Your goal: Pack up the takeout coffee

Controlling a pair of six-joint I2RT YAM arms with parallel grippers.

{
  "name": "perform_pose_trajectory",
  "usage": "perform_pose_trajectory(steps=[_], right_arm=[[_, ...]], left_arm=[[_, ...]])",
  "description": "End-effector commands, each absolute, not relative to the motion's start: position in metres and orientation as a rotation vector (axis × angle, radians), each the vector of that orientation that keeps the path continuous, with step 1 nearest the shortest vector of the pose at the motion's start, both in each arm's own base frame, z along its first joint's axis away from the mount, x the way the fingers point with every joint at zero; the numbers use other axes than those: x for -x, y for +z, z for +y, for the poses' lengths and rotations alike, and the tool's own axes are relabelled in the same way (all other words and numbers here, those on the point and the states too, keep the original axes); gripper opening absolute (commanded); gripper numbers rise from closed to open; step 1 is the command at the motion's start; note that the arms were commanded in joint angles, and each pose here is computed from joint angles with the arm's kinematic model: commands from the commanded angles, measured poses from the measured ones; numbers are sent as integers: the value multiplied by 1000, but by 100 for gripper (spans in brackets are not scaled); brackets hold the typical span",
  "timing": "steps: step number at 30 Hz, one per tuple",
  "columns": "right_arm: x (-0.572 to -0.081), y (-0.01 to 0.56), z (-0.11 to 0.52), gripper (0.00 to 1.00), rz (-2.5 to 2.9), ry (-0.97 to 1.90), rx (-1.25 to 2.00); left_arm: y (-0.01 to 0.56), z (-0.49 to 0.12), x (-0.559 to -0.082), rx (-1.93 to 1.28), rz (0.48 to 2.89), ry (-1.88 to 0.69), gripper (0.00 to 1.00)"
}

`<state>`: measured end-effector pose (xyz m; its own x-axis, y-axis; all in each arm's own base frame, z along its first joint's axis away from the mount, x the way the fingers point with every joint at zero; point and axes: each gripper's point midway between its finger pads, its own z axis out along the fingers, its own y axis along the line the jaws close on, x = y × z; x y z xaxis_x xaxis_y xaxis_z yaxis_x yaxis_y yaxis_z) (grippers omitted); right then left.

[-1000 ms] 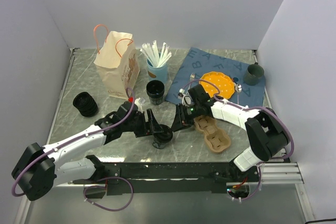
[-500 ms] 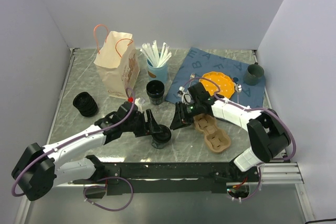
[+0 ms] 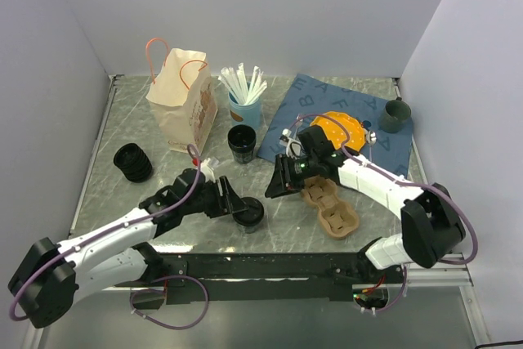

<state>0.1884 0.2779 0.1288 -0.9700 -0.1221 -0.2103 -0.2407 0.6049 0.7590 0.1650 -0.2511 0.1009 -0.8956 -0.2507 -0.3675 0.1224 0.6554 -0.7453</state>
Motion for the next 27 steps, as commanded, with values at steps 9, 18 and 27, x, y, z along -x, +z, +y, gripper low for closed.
perform_pose_trajectory(steps=[9,18,27], right_arm=[[-159,130,273,41,2607,1422,376],[-138,124,288,41,2616,1506,386],[-137,117,301,41,2643,1519,343]], left_arm=[[85,-241,-156,149,2366,-1184,55],[72,-236,-148,179,2378,-1198,53],[68,-232,-146,181,2395,-1168,53]])
